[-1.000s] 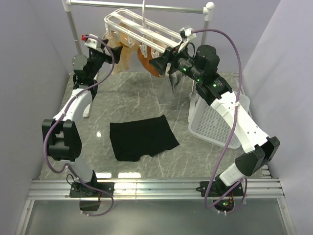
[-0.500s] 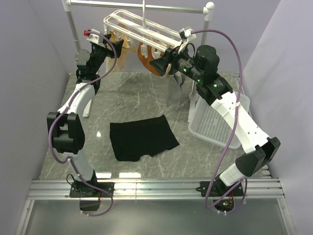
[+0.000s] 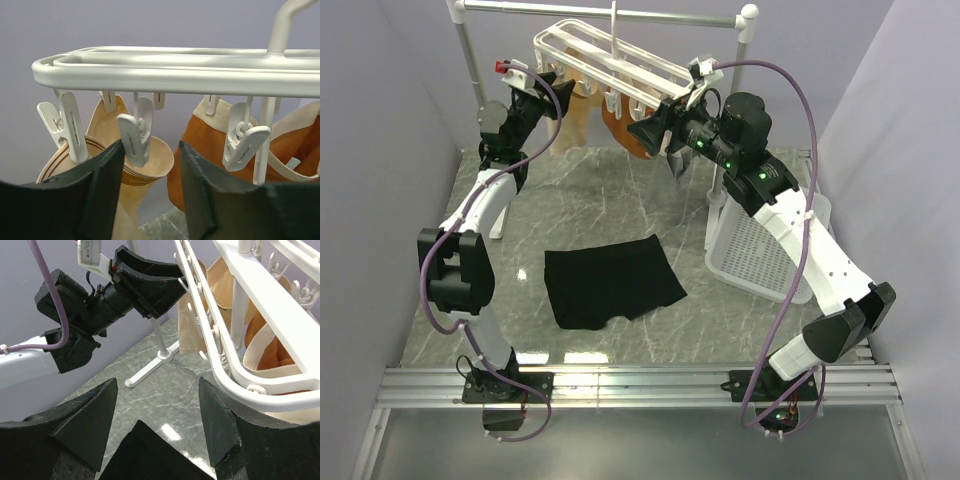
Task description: Clip the underwear to the hanger
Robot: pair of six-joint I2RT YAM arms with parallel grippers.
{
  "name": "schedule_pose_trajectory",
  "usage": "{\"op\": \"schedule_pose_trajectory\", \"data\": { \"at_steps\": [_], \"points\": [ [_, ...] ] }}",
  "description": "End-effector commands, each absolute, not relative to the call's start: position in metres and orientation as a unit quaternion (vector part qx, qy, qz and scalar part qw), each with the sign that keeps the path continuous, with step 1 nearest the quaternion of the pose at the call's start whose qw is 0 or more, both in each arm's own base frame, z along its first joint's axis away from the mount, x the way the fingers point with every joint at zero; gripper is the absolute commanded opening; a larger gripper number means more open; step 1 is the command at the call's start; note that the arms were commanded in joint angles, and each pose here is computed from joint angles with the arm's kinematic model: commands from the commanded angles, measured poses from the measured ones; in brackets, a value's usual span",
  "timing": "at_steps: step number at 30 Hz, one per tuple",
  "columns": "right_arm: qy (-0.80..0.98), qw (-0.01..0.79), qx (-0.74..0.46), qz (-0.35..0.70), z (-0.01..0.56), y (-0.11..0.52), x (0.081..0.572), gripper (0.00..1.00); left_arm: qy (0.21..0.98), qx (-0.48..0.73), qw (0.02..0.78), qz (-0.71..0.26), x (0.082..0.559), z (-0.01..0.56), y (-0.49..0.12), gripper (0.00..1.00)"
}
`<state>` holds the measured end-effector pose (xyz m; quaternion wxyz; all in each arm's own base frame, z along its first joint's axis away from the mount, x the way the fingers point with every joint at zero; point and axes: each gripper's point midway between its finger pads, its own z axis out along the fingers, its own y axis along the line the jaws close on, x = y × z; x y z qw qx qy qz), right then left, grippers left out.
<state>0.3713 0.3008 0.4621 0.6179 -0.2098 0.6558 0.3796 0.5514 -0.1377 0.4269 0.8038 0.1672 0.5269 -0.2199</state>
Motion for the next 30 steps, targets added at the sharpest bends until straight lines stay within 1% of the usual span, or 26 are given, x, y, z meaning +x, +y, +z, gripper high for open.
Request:
{"op": "schedule_pose_trajectory", "data": {
  "at_steps": [1, 3, 4, 6, 7, 9, 10, 12, 13, 16, 21, 24, 30],
  "points": [
    [0.627, 0.644, -0.216, 0.383, 0.49, 0.292, 0.354, 0.72, 0.485, 0.175, 0.827, -0.222, 0.545, 0.461, -0.141, 0.5],
    [0.627, 0.643, -0.215, 0.383, 0.49, 0.293, 0.354, 0.72, 0.481, 0.177, 0.829, -0.223, 0.545, 0.464, -0.143, 0.46],
    [0.628, 0.643, -0.216, 0.383, 0.49, 0.293, 0.355, 0.72, 0.48, 0.177, 0.83, -0.222, 0.545, 0.465, -0.144, 0.41],
    [0.628, 0.641, -0.218, 0.385, 0.49, 0.294, 0.354, 0.72, 0.48, 0.178, 0.83, -0.223, 0.546, 0.467, -0.145, 0.36],
    [0.626, 0.639, -0.222, 0.388, 0.49, 0.295, 0.352, 0.71, 0.481, 0.179, 0.829, -0.223, 0.547, 0.467, -0.145, 0.3],
    [0.626, 0.635, -0.228, 0.39, 0.489, 0.296, 0.35, 0.7, 0.48, 0.184, 0.828, -0.225, 0.546, 0.467, -0.147, 0.25],
    [0.63, 0.632, -0.228, 0.39, 0.488, 0.296, 0.35, 0.68, 0.481, 0.186, 0.827, -0.224, 0.546, 0.466, -0.148, 0.2],
    [0.63, 0.631, -0.228, 0.391, 0.488, 0.296, 0.351, 0.68, 0.48, 0.194, 0.826, -0.224, 0.542, 0.467, -0.15, 0.16],
    [0.629, 0.633, -0.227, 0.39, 0.489, 0.295, 0.35, 0.67, 0.477, 0.196, 0.827, -0.223, 0.539, 0.47, -0.15, 0.12],
    [0.624, 0.634, -0.226, 0.397, 0.496, 0.296, 0.347, 0.66, 0.475, 0.208, 0.825, -0.225, 0.527, 0.474, -0.152, 0.06],
    [0.615, 0.621, -0.225, 0.43, 0.507, 0.302, 0.336, 0.62, 0.478, 0.245, 0.811, -0.234, 0.5, 0.47, -0.162, 0.04],
    [0.616, 0.616, -0.213, 0.442, 0.512, 0.304, 0.334, 0.63, 0.469, 0.265, 0.809, -0.234, 0.479, 0.474, -0.167, 0.03],
    [0.608, 0.611, -0.218, 0.458, 0.519, 0.317, 0.32, 0.63, 0.465, 0.288, 0.803, -0.237, 0.456, 0.472, -0.178, 0.02]
  ]
}}
